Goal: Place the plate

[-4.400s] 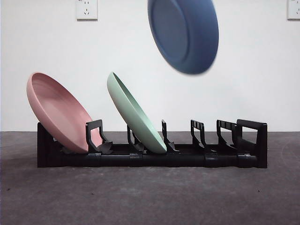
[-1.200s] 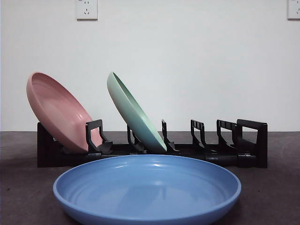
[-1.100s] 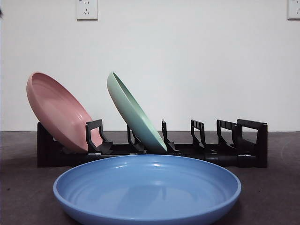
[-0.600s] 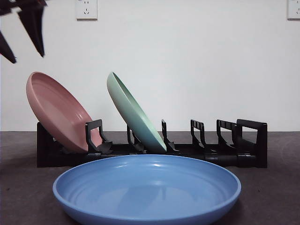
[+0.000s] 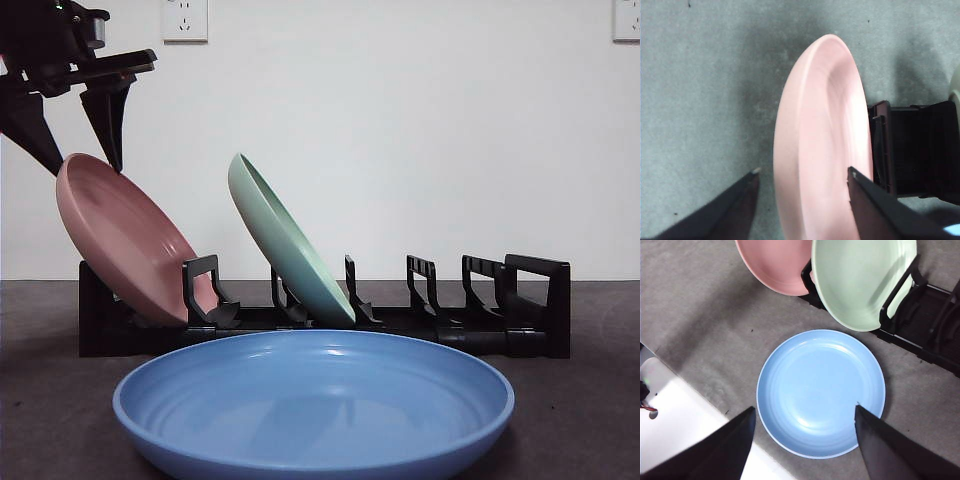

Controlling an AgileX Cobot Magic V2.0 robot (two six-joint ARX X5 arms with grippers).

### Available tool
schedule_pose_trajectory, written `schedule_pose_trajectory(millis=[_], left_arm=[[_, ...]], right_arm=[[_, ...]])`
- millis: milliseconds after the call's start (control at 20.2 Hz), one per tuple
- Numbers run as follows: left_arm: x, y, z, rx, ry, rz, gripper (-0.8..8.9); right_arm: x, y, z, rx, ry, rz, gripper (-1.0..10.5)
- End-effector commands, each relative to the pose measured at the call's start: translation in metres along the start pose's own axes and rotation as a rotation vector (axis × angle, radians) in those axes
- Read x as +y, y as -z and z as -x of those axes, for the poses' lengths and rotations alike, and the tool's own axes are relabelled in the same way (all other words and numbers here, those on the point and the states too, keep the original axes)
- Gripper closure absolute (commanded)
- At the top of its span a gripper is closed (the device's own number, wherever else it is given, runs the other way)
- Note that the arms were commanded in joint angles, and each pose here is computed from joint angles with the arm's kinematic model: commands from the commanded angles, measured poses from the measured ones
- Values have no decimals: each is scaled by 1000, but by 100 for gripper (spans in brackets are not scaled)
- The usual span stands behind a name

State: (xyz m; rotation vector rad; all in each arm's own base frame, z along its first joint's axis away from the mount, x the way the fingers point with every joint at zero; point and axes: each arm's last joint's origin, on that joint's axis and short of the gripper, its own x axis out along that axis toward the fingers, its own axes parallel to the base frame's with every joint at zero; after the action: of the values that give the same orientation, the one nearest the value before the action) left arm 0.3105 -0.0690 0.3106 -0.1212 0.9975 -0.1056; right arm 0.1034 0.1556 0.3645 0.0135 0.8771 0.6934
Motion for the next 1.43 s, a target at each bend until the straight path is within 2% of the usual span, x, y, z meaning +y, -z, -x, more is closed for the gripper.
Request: schedule_pose_trajectory(millis=[49,148,346,445,643,791,1038,1186,1433], left_arm=[[-2,-6,1,-21,2,-29,718],[-2,-6,2,-17,1,-44,794],[-2,-7,5,-12,-8,-54,795],[-2,-12,14,-21,-54,-69,795],[-1,-25,45,-53,-160,-112,796],[5,-29,68,-49,-182,-106,797],[22,-9,112,-32,-215,-65,798],[25,6,138,-57,-198,-67,798],[24,41,180,-155,-77,-66,798]], right_arm=[[3,-3,1,-9,-3,0,634],[3,-2,1,-5,4,1,634],[2,-1,1,8,14,2,634],[2,0,1,9,19,2,634],[2,-1,1,8,18,7,634],[2,-1,1,7,22,23,634],[0,-2,2,-26,89,66,634],[-2,-2,2,-46,134,82,634],[-3,-3,2,-61,171,108,634]])
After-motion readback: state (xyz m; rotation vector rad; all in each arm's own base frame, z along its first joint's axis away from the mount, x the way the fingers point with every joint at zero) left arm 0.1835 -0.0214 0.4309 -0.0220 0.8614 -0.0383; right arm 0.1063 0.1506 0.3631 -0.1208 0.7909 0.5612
